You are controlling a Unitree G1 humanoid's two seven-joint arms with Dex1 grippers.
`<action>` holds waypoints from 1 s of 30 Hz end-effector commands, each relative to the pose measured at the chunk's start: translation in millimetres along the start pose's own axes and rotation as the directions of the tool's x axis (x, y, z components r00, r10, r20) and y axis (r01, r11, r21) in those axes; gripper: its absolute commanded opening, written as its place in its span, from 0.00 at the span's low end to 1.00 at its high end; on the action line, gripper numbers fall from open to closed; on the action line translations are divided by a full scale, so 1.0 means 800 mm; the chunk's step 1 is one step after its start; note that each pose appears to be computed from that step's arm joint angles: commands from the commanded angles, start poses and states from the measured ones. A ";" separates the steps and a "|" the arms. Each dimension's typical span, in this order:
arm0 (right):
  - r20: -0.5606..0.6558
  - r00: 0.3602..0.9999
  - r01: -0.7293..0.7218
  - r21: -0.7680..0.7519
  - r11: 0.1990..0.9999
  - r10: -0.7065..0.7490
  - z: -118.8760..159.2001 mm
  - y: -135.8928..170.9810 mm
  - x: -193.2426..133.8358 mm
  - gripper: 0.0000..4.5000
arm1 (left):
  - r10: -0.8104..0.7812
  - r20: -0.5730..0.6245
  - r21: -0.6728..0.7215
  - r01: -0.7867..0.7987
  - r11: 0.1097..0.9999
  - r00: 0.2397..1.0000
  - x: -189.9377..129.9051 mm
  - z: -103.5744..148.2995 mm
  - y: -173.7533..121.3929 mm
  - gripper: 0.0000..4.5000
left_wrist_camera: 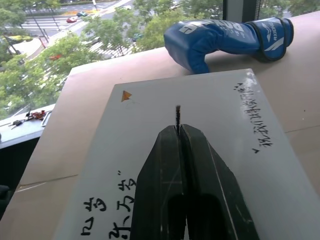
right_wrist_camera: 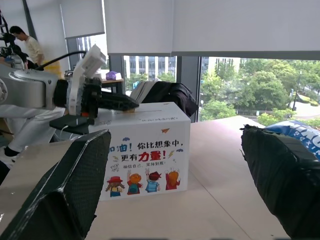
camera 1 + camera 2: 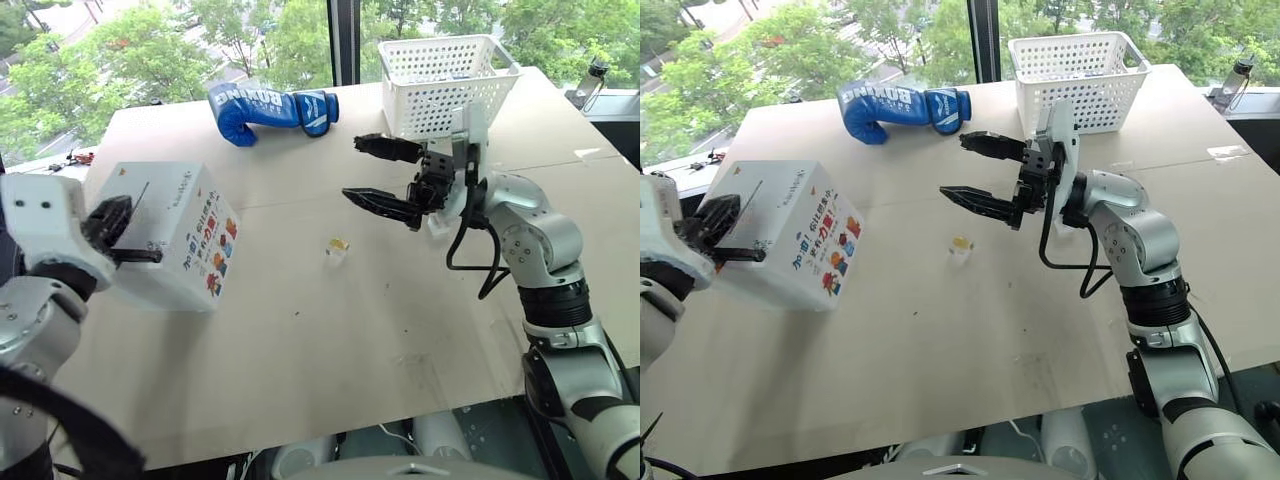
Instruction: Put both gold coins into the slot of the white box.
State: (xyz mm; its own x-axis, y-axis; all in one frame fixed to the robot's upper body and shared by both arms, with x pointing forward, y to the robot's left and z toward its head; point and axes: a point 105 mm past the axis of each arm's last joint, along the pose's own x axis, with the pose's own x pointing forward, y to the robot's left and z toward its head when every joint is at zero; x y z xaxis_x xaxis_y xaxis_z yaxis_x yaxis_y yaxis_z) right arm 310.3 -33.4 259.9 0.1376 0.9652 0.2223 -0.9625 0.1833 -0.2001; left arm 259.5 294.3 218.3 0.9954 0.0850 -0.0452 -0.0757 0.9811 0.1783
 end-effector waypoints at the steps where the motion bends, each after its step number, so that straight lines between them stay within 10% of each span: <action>1: 0.055 0.998 -0.015 -0.059 0.998 0.018 0.023 0.006 0.001 0.99 | -0.073 -0.110 -0.026 0.070 0.997 0.991 0.002 -0.031 -0.018 0.00; 8: 0.056 0.998 -0.019 -0.059 0.998 0.022 0.024 0.006 0.001 0.99 | -0.009 -0.113 -0.040 0.005 0.999 0.994 0.002 -0.034 -0.004 0.00; 11: 0.054 0.998 -0.024 -0.057 0.998 0.027 0.024 0.007 0.001 1.00 | 0.006 -0.102 -0.042 -0.011 0.999 0.995 0.003 -0.032 -0.001 0.16; 18: 0.048 0.997 -0.051 -0.047 0.998 0.054 0.024 0.011 0.000 1.00 | 0.064 -0.013 0.002 -0.064 0.998 0.998 0.006 -0.014 0.009 0.90; 26: -0.147 0.986 -0.079 -0.025 0.997 0.074 -0.034 0.014 -0.011 1.00 | -0.165 0.354 -0.111 0.216 0.970 0.921 -0.018 0.080 -0.031 0.90; 30: -0.286 0.958 -0.009 -0.080 0.997 -0.014 -0.097 0.004 -0.011 1.00 | -0.471 0.303 -0.066 0.512 0.857 0.828 -0.051 0.075 -0.082 0.90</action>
State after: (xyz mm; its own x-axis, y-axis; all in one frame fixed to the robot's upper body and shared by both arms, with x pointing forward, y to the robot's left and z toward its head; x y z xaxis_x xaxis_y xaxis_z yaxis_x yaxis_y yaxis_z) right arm 320.9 -29.6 183.0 0.1838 0.9816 -0.0516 -0.9640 0.1697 -0.2048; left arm 240.2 231.8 264.9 0.9199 -0.3416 0.1925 0.3411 0.9393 0.0364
